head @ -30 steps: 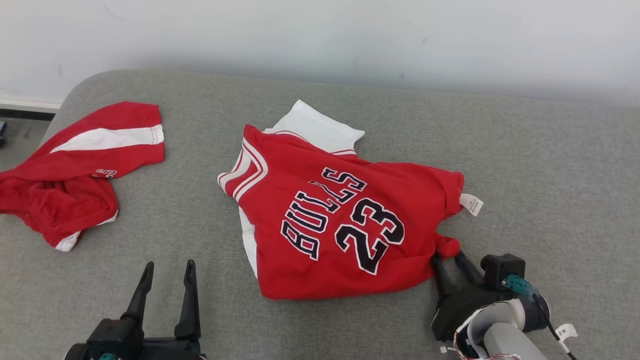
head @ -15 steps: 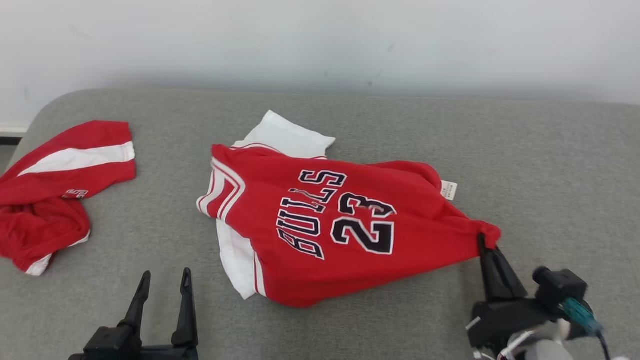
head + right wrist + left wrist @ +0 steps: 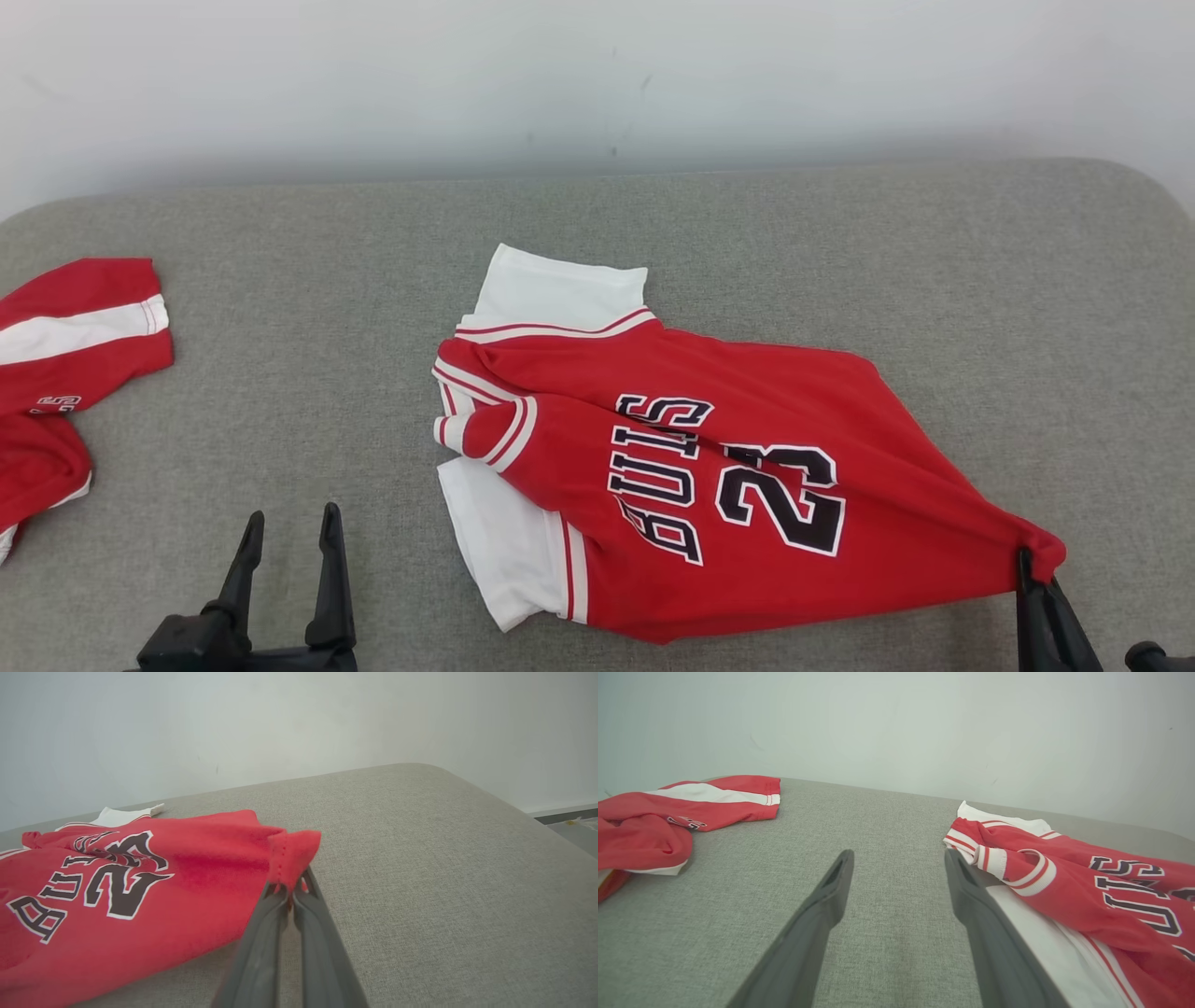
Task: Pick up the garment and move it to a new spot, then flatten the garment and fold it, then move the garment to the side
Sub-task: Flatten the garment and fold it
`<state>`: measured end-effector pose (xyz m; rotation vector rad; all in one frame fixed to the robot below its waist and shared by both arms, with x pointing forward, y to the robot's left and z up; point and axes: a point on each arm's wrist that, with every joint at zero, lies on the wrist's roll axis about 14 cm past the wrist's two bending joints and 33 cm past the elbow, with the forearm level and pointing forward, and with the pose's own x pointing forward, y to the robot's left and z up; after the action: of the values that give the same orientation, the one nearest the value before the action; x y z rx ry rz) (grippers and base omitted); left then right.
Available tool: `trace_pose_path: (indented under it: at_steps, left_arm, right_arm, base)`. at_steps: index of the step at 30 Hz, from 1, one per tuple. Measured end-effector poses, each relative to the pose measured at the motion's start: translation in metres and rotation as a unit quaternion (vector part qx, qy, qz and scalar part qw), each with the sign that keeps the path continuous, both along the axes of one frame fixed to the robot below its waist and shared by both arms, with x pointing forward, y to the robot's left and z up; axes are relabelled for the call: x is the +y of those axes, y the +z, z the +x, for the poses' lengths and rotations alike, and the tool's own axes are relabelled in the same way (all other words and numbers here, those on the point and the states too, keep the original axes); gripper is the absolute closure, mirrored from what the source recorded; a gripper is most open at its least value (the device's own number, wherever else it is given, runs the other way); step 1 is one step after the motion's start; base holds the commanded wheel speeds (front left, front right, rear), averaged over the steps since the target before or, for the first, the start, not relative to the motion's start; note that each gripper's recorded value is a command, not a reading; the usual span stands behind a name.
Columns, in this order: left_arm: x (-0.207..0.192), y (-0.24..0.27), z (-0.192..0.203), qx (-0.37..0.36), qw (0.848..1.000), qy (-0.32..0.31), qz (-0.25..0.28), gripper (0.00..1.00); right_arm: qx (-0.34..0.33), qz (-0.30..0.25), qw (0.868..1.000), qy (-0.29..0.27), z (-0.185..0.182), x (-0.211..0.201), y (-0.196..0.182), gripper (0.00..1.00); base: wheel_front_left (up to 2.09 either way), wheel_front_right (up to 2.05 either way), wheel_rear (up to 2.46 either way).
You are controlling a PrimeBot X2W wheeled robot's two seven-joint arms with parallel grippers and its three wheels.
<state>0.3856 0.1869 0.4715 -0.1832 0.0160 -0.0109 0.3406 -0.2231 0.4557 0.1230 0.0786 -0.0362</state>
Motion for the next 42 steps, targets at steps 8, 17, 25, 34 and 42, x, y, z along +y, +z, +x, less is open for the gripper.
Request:
trace_pose_path:
  at_steps: [8,17,25,34,42]
  left_arm:
    - [-0.004,-0.001,-0.002,0.002,1.000,-0.005,-0.005,0.00]
    - [-0.001,-0.002,-0.014,0.006,1.000,0.000,-0.009,0.00]
    - [0.002,-0.003,-0.025,0.010,1.000,0.008,-0.013,0.00]
    - [0.011,-0.006,-0.027,0.016,0.999,0.028,-0.015,0.00]
    - [-0.002,-0.007,-0.014,0.015,1.000,0.007,-0.015,0.00]
  right_arm:
    - [-0.062,0.008,0.997,0.045,0.034,0.029,0.035,1.00]
    - [-0.110,-0.015,0.983,0.148,0.112,0.098,0.074,1.00]
    - [-0.057,-0.045,0.977,0.203,0.163,0.145,0.060,1.00]
    - [-0.050,-0.031,0.972,0.227,0.176,0.173,0.062,0.00]
    - [-0.121,-0.017,0.976,0.182,0.164,0.125,0.099,0.00]
  base:
    - [0.00,0.00,0.00]
    - [0.00,0.00,0.00]
    - [0.00,0.00,0.00]
    - [0.00,0.00,0.00]
    - [0.00,0.00,0.00]
